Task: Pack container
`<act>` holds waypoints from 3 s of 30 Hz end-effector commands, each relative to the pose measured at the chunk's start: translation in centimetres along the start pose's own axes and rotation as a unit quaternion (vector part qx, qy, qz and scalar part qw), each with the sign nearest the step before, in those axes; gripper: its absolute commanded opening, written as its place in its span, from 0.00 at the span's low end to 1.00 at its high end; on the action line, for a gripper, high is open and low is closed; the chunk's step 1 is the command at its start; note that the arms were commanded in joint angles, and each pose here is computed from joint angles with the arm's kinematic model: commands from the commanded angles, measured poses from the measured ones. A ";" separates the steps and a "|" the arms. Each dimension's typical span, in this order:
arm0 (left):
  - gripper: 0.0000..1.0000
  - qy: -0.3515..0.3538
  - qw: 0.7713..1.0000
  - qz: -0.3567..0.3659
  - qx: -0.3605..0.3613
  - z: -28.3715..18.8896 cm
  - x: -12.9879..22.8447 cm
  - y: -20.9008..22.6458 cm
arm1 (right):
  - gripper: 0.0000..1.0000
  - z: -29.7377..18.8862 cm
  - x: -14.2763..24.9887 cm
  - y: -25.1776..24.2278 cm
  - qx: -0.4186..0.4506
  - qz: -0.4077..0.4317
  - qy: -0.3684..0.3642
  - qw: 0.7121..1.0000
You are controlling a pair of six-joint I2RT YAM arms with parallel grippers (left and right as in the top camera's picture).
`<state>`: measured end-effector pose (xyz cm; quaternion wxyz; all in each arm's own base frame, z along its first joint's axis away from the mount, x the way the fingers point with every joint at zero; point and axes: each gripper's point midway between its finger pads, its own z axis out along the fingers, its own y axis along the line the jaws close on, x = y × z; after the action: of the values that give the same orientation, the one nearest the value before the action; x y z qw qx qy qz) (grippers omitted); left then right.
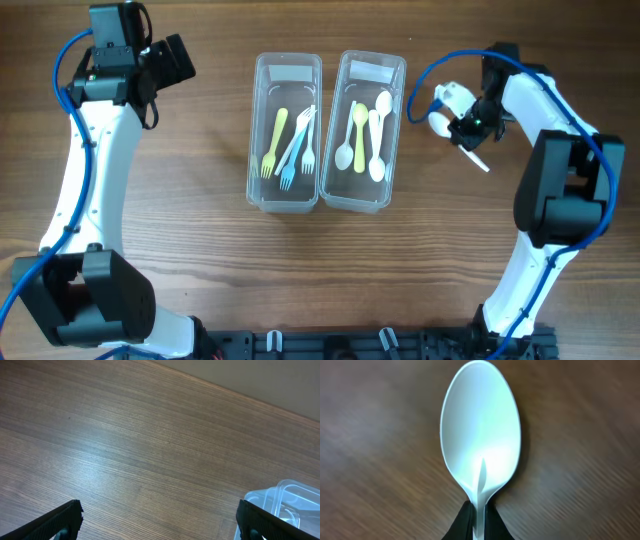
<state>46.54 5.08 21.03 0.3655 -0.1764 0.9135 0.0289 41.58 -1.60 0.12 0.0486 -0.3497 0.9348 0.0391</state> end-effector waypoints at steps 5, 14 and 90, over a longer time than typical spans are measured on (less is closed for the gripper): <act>1.00 -0.016 1.000 -0.012 0.000 -0.8 -1.0 0.1 | 0.04 -12.0 -8.1 -3.8 0.062 0.225 -0.155 0.960; 1.00 -0.016 1.000 -0.012 0.000 -0.8 -1.0 0.1 | 0.04 -15.3 -15.5 6.1 -0.086 0.330 -0.215 0.915; 1.00 -0.016 1.000 -0.012 0.000 -0.8 -1.0 0.1 | 1.00 -52.2 6.4 19.5 0.273 0.095 -0.603 0.744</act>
<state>46.53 5.08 21.02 0.3654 -0.1764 0.9135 0.0289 23.40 2.97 54.54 0.6986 -0.1167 0.7056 -0.0196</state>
